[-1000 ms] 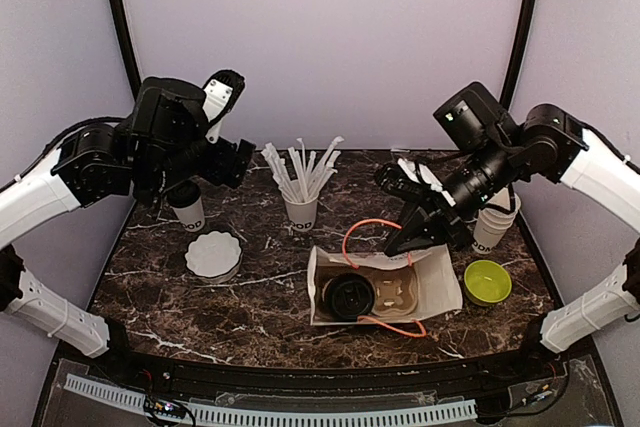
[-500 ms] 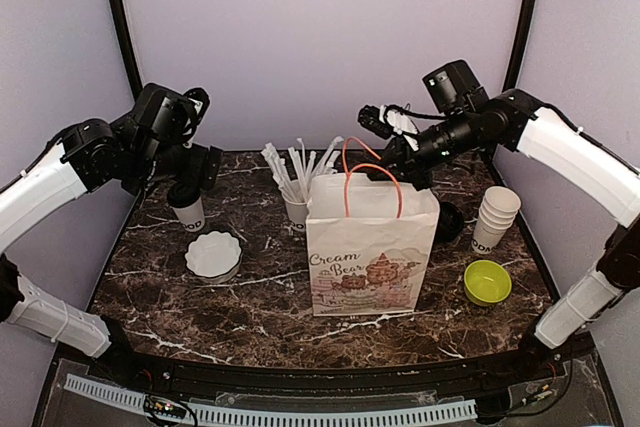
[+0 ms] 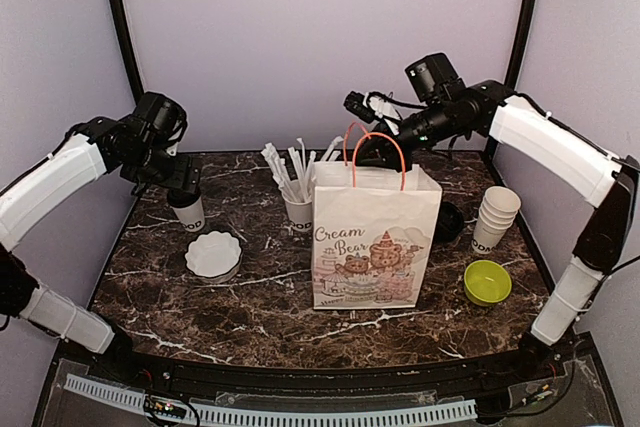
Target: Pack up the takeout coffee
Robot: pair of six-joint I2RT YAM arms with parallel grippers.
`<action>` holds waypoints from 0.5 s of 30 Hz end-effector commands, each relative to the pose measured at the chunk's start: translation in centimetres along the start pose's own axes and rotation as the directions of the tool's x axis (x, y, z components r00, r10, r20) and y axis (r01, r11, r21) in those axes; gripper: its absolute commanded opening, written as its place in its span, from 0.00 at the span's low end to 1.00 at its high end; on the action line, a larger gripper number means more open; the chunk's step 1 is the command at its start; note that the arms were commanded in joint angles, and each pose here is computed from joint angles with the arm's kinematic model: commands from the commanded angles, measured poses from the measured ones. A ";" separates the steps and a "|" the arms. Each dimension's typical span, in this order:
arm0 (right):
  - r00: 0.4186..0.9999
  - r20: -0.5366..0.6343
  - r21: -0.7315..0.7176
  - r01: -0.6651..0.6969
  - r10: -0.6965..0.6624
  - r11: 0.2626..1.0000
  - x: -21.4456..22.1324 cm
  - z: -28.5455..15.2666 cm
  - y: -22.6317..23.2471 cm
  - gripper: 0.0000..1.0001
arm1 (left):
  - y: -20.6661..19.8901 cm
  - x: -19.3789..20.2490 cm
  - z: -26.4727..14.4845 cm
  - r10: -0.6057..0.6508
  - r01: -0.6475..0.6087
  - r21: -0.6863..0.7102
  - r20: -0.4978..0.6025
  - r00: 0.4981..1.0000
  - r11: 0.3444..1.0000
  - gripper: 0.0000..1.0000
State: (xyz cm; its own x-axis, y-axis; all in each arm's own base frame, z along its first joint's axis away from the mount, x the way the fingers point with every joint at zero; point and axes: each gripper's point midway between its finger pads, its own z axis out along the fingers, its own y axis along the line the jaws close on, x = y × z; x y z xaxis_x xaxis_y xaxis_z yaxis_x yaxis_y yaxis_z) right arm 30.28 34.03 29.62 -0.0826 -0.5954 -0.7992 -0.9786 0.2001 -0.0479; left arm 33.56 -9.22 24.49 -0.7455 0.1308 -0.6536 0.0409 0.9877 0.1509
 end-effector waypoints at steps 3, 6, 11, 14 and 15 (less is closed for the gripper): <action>0.999 0.044 -0.037 0.002 0.000 0.999 -2.4 -2.4 0.8 0.35 | 1.5 -0.2 3.7 -0.018 0.025 0.049 -0.132 0.991 0.998 0.99; 0.998 0.065 -0.029 0.013 -0.011 0.999 -2.9 -3.9 1.6 0.46 | 2.1 -0.6 5.4 -0.026 0.036 0.059 -0.164 0.986 0.998 0.99; 0.993 0.112 0.010 0.037 -0.038 0.999 -3.8 -6.6 2.7 0.54 | 2.9 -0.7 7.6 -0.031 0.044 0.058 -0.214 0.976 0.997 0.99; 0.988 0.139 0.026 0.057 -0.060 0.998 -4.3 -8.6 3.6 0.58 | 2.7 -0.3 8.9 -0.017 0.036 0.069 -0.254 0.967 0.997 0.99; 0.986 0.154 0.035 0.064 -0.068 0.997 -4.5 -9.5 3.9 0.61 | 2.9 -0.5 9.1 -0.019 0.035 0.061 -0.253 0.967 0.998 0.99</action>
State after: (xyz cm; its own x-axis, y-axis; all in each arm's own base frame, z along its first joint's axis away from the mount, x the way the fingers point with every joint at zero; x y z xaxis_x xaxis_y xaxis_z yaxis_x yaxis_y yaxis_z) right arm 26.84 31.81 35.83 -0.0311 -0.5289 -0.8481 -0.9795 0.1850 -0.0794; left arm 39.83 -5.45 18.46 -0.8789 0.0604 -0.4731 0.0181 0.9955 0.0935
